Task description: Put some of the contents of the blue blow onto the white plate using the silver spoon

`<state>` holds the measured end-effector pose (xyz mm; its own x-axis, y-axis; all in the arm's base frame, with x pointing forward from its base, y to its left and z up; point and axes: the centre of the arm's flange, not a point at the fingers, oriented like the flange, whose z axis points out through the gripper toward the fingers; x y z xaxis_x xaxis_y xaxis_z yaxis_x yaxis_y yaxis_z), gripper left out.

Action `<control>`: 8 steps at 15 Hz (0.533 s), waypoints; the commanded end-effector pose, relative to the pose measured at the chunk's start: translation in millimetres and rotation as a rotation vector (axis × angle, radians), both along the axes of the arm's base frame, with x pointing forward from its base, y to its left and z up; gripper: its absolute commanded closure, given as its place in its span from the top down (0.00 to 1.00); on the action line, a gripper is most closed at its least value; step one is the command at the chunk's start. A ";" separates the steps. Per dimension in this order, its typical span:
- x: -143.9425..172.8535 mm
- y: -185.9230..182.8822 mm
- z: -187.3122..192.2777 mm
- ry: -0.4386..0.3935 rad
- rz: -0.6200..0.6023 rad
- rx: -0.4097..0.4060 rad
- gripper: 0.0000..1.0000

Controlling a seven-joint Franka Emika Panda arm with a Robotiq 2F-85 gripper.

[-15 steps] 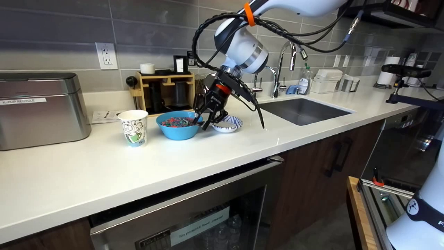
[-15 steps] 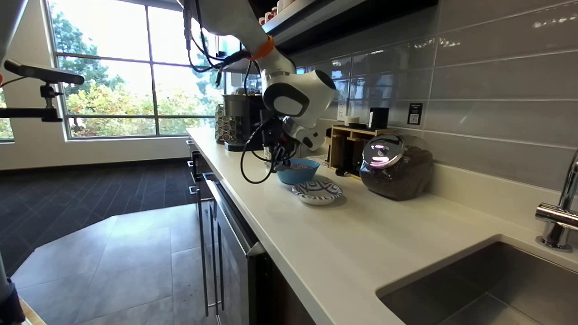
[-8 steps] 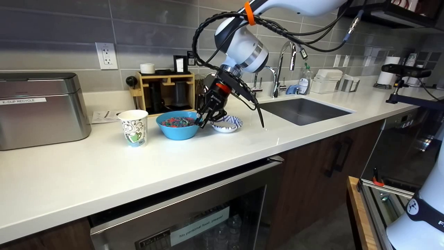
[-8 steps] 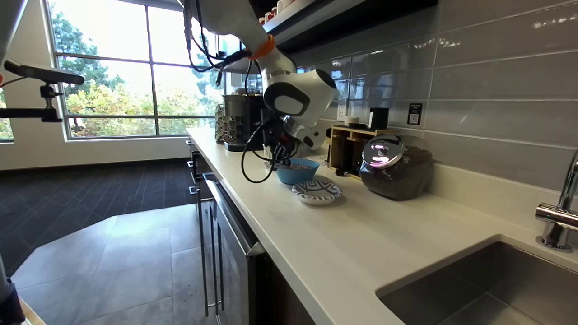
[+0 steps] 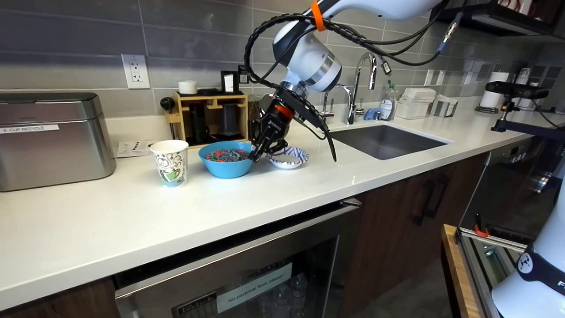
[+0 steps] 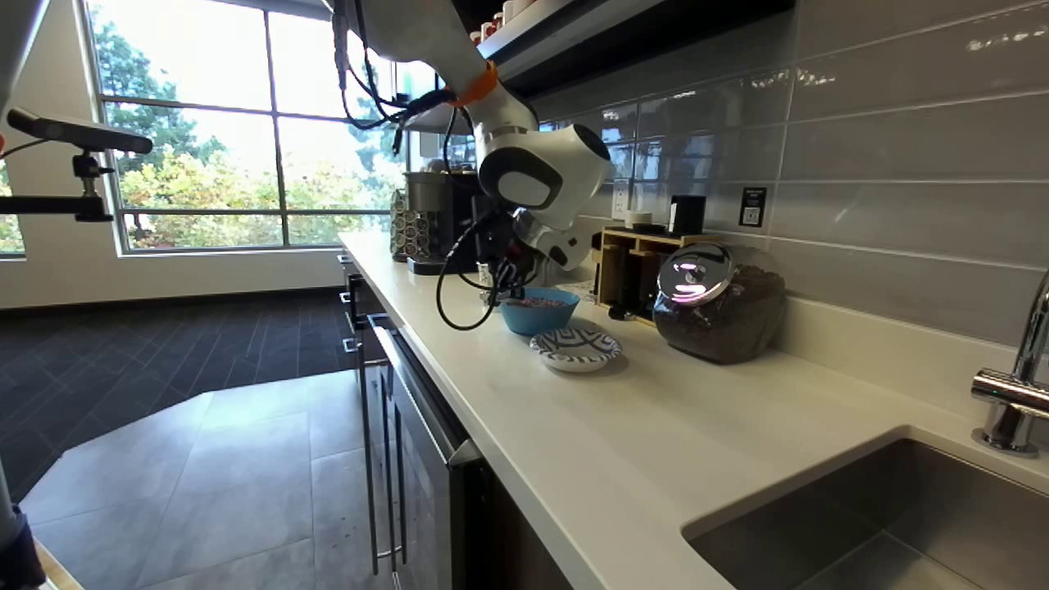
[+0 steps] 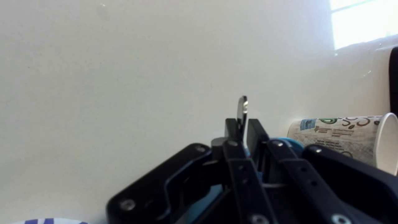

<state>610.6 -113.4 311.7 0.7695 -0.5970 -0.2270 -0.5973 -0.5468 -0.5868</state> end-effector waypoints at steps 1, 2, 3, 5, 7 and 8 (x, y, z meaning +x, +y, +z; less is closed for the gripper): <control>-0.8 2.0 2.9 0.016 0.013 0.030 0.11; -0.9 1.9 2.7 0.017 0.014 0.029 0.11; -1.1 1.9 2.7 0.018 0.015 0.030 0.10; -1.8 1.2 2.6 0.018 0.017 0.032 0.07; -3.2 0.1 2.4 0.016 0.019 0.040 0.00; -4.0 0.0 3.0 0.009 0.025 0.052 0.00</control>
<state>610.3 -111.2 312.6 0.7751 -0.5862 -0.2358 -0.5933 -0.5467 -0.5909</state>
